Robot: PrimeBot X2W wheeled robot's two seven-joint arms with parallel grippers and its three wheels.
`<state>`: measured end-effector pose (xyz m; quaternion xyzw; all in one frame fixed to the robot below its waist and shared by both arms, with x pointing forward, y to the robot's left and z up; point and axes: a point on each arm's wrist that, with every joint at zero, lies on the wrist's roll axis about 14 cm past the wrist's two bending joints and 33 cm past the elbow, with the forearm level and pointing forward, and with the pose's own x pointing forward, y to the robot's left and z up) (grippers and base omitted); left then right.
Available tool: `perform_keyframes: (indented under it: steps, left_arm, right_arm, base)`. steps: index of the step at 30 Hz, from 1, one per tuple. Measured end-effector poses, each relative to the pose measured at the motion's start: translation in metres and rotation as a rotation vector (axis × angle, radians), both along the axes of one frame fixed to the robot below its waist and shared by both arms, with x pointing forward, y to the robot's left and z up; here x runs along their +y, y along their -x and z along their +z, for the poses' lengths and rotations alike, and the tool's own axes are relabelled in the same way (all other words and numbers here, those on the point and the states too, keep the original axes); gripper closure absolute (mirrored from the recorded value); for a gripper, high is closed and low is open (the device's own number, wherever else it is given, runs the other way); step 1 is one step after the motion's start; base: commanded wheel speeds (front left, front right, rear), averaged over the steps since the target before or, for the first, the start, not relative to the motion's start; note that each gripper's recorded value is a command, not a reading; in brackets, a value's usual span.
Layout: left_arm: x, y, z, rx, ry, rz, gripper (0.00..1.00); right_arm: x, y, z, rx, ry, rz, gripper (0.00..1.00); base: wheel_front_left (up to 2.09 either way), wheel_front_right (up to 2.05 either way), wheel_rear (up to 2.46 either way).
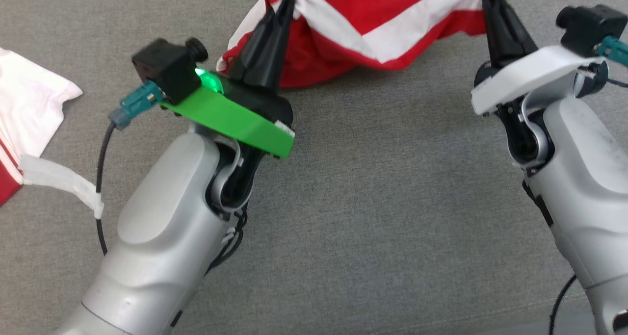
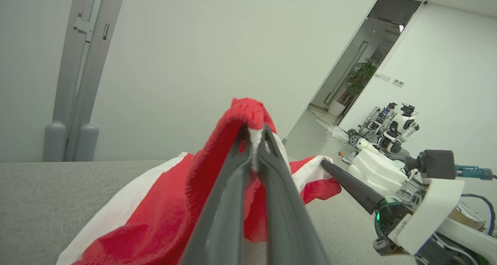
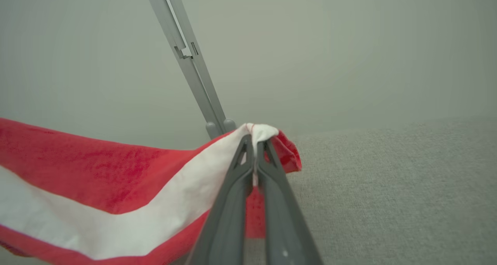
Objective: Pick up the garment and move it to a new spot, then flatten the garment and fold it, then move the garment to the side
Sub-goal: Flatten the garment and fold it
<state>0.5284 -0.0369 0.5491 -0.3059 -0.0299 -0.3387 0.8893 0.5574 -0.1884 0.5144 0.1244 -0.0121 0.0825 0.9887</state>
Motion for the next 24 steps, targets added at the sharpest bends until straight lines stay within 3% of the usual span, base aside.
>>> perform_keyframes:
  steps: [6, 16, 22, 24]
  left_arm:
    - [0.011, 0.035, -0.037, 0.131, -0.034, -0.036, 1.00]
    - [0.032, 0.120, -0.101, 0.382, -0.118, -0.125, 1.00]
    - [0.064, 0.146, -0.120, 0.457, -0.164, -0.088, 1.00]
    - [0.067, 0.159, -0.121, 0.504, -0.115, -0.082, 1.00]
  right_arm:
    - [-0.012, 0.046, -0.032, 0.165, 0.116, 0.086, 1.00]
    - [-0.017, 0.129, -0.066, 0.402, 0.150, 0.185, 1.00]
    - [-0.008, 0.162, -0.066, 0.452, 0.094, 0.221, 1.00]
    - [-0.008, 0.178, -0.072, 0.496, 0.069, 0.223, 1.00]
  base:
    - [0.00, 0.00, 0.00]
    - [0.00, 0.00, 0.00]
    - [0.00, 0.00, 0.00]
    - [0.00, 0.00, 0.00]
